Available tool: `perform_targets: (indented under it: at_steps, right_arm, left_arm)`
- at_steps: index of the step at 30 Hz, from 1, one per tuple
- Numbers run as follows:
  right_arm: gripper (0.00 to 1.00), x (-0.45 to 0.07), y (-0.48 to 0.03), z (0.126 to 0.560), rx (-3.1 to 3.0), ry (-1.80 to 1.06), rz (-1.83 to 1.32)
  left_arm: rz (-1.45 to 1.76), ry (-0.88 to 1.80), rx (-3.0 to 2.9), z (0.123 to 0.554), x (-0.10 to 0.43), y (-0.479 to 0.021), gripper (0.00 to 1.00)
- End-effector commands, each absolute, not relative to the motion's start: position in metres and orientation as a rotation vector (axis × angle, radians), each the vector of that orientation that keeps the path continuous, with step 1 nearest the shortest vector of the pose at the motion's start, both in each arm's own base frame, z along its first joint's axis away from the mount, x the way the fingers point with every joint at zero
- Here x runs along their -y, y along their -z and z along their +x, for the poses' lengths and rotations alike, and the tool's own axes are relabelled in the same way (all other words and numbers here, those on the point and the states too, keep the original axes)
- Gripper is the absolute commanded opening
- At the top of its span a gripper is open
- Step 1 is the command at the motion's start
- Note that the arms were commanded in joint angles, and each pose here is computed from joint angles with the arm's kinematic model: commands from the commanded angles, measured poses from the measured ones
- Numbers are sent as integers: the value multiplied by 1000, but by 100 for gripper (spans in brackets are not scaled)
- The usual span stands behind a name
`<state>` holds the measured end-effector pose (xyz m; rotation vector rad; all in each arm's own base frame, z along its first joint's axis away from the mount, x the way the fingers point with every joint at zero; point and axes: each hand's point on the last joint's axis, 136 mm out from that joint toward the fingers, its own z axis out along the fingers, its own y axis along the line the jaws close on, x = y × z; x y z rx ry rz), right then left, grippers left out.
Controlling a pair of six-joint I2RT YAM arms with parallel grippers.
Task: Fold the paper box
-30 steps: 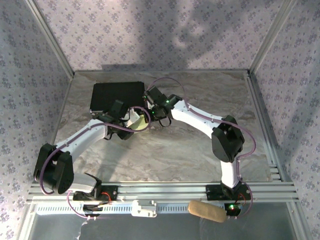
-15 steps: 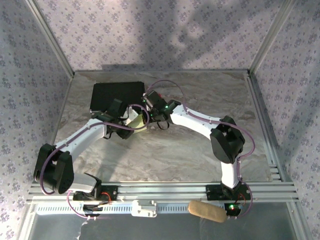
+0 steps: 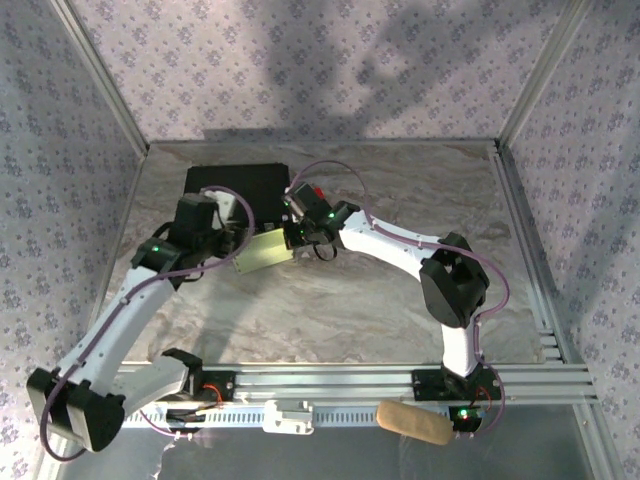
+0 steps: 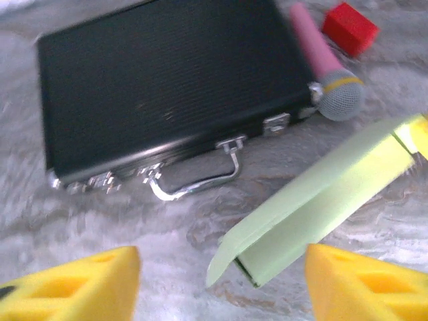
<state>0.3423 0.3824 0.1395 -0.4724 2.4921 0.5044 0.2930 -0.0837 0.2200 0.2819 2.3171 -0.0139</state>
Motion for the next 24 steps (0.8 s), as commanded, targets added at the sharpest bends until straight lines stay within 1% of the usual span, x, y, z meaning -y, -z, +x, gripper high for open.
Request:
perform_targets:
  at_steps: [1,4,7,12,15,17,24]
  right_arm:
    - [0,-376,-128,333,-2563,-448,-467]
    - [0,-376,-129,333,-2565,-449,-466]
    - [0,-377,-130,332,-2564,-452,-470]
    - [0,-376,-128,333,-2577,-439,-471]
    - [0,-375,-127,333,-2578,-438,-466]
    - [0,-376,-129,334,-2575,-443,-465]
    - [0,-378,-126,334,-2582,-442,-466]
  left_arm:
    - [3,40,-2471,274,57,-203,56]
    - [-70,91,-2578,269,50,-181,50]
    - [-55,203,-2606,273,61,-172,45]
    - [-31,247,-2591,279,67,-173,44]
    - [-8,289,-2605,280,74,-171,39]
    - [18,305,-2613,280,78,-168,37]
    - [112,330,-2627,278,87,-161,37]
